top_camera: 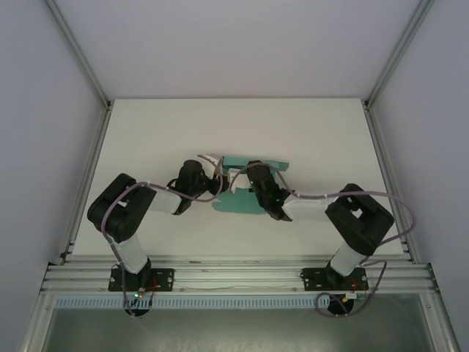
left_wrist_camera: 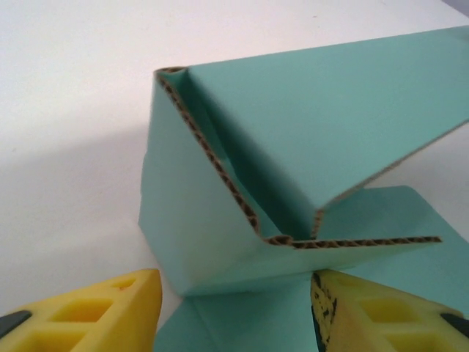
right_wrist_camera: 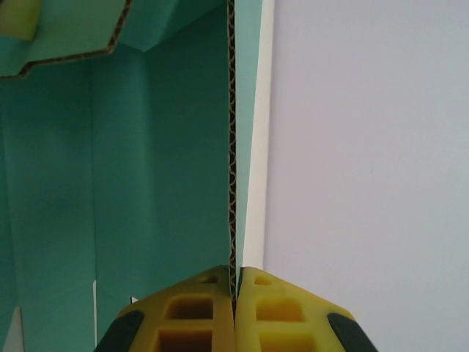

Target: Assemble paper box

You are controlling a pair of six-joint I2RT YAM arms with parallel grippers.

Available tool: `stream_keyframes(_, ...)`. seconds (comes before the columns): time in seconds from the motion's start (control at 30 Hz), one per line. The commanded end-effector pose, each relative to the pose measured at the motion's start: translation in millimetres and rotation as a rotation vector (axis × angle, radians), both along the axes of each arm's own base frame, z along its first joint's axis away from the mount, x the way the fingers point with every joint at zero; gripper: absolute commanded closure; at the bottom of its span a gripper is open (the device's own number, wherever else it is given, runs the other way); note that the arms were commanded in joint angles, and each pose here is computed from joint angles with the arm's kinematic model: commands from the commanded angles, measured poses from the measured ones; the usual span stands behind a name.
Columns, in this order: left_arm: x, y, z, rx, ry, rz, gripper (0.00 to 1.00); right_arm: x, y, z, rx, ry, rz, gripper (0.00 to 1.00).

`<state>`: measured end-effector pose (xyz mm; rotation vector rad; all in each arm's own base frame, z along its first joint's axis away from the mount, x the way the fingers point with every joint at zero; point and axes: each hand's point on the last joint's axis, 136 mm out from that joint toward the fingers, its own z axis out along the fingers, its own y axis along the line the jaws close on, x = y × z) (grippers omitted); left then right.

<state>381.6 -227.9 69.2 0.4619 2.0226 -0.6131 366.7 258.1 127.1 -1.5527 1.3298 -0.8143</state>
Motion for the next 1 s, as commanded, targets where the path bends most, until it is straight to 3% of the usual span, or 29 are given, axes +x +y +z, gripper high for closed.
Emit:
stream_keyframes(0.0, 23, -19, 57, -0.104, -0.18, -0.041, 0.49, -23, -2, -47, -0.061, 0.218, 0.062, 1.0)
stream_keyframes(0.23, 34, -19, 58, -0.11, -0.174, -0.012, 0.65, -16, 2, -40, -0.029, 0.209, 0.079, 1.0)
stream_keyframes(0.4, 31, -14, 54, -0.092, -0.155, 0.009, 0.64, -8, 3, -31, -0.014, 0.179, 0.063, 1.0)
stream_keyframes(0.53, 20, 5, 37, -0.034, -0.075, 0.047, 0.61, 4, -5, -8, 0.028, 0.116, 0.033, 1.0)
stream_keyframes(0.63, 17, 27, 28, -0.06, -0.025, 0.094, 0.59, 5, -6, 0, 0.041, 0.112, 0.048, 1.0)
stream_keyframes(0.77, 16, 41, 18, -0.107, 0.032, 0.081, 0.6, 5, -5, -3, 0.017, 0.126, 0.057, 1.0)
stream_keyframes(0.97, 13, 36, 7, -0.052, 0.079, 0.023, 0.57, 9, -7, -11, -0.009, 0.182, 0.018, 1.0)
